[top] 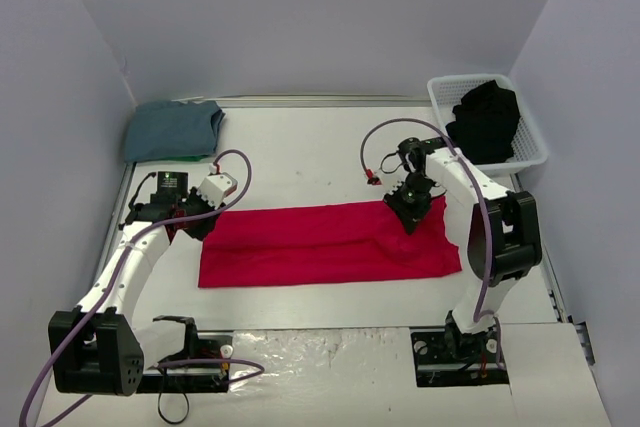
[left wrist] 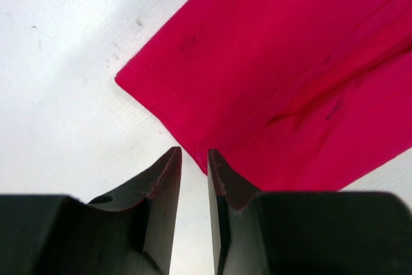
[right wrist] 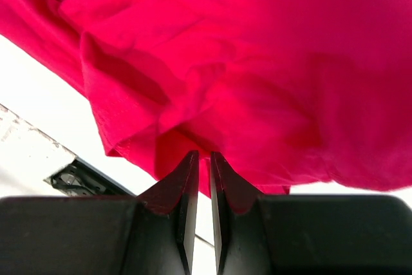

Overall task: Fold and stack the t-shirts
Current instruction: Fold the other side of the tshirt into a rectangle

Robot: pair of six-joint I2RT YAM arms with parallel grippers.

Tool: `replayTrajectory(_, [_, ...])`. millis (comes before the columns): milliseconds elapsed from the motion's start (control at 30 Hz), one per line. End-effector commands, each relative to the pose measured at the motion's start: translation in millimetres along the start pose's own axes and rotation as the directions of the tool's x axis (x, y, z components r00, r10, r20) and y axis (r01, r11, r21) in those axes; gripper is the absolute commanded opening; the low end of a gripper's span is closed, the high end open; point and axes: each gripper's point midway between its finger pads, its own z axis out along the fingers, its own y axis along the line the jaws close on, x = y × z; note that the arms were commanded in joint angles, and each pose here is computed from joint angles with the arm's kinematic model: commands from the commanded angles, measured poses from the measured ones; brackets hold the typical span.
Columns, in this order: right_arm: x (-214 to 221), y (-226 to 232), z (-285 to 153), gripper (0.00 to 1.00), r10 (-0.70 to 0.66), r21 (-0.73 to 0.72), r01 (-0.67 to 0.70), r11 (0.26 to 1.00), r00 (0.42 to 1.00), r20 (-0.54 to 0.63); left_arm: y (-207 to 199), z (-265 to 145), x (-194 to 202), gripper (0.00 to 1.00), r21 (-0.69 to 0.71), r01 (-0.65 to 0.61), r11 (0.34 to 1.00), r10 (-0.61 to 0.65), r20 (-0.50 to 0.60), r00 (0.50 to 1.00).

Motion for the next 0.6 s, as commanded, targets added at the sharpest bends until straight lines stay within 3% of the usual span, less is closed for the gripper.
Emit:
replayTrajectory(0, [12, 19, 9, 0.10, -0.019, -0.025, 0.017, 1.000, 0.994, -0.105, 5, -5, -6, 0.23, -0.030, 0.002, 1.000, -0.001, 0.034, 0.999])
replayTrajectory(133, [5, 44, 13, 0.10, -0.080, -0.082, 0.070, 0.994, 0.988, -0.130, 6, -5, -5, 0.23, -0.032, 0.004, 0.999, -0.003, 0.030, 1.000])
replayTrajectory(300, [-5, 106, 5, 0.11, -0.249, -0.287, 0.212, 0.934, 0.964, -0.096, 6, -5, -4, 0.23, -0.030, 0.009, 1.000, -0.009, 0.025, 1.000])
replayTrajectory(567, [-11, 99, -15, 0.12, -0.257, -0.277, 0.238, 0.931, 0.966, -0.035, 6, -3, -3, 0.23, -0.025, 0.011, 1.000, -0.010, 0.016, 1.000])
